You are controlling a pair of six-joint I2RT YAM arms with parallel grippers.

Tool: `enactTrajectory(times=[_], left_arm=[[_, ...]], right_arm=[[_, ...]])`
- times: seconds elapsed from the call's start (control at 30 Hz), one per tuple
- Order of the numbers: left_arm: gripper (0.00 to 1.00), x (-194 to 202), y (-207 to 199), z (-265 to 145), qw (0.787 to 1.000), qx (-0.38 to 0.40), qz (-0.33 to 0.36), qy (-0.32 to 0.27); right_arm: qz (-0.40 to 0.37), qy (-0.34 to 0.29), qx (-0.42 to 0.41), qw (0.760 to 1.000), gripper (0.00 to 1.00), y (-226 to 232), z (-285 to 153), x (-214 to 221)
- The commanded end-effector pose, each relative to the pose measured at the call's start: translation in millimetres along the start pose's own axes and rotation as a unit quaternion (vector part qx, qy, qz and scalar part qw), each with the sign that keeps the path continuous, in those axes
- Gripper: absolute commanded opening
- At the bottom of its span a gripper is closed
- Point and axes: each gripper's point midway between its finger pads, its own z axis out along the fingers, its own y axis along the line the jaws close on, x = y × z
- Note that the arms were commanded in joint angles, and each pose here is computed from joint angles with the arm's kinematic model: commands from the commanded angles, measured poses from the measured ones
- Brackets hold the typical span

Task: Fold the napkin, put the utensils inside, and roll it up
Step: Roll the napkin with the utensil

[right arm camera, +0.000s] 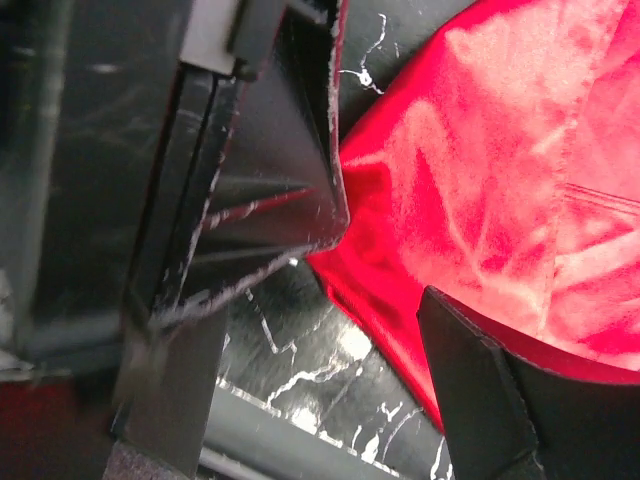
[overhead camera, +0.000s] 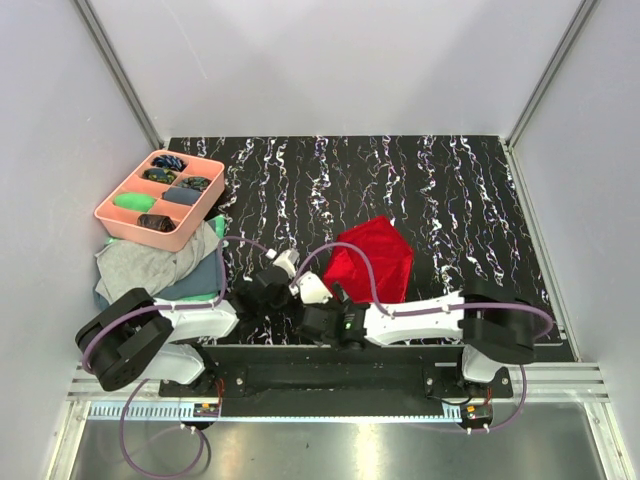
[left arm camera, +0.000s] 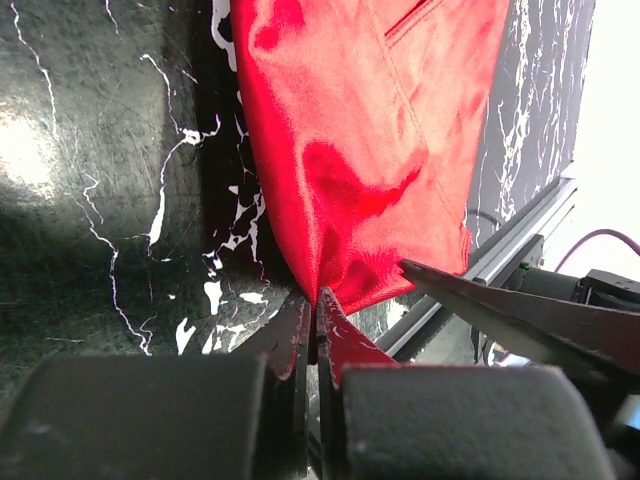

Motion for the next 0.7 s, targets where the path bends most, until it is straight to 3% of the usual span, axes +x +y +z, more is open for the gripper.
enactTrajectory(times=[0.0, 0.4, 0.67], left_arm=[[0.00, -12.6, -24.2, -4.0, 0.999, 0.036, -0.006, -0.009], [0.00, -18.9, -19.5, -7.8, 0.999, 0.025, -0.012, -0.019], [0.00, -19.1, -11.2, -8.7, 1.000, 0.011, -0.011, -0.020]], right_arm=[[-0.009, -0.026, 0.065, 0.997, 0.83, -8.1, 9.0, -10.8], [-0.029, 0.006, 0.156, 0.987, 0.73, -31.7, 18.4, 25.2], [0.009, 0.006, 0.168, 0.986, 0.67, -41.7, 11.9, 35.5]])
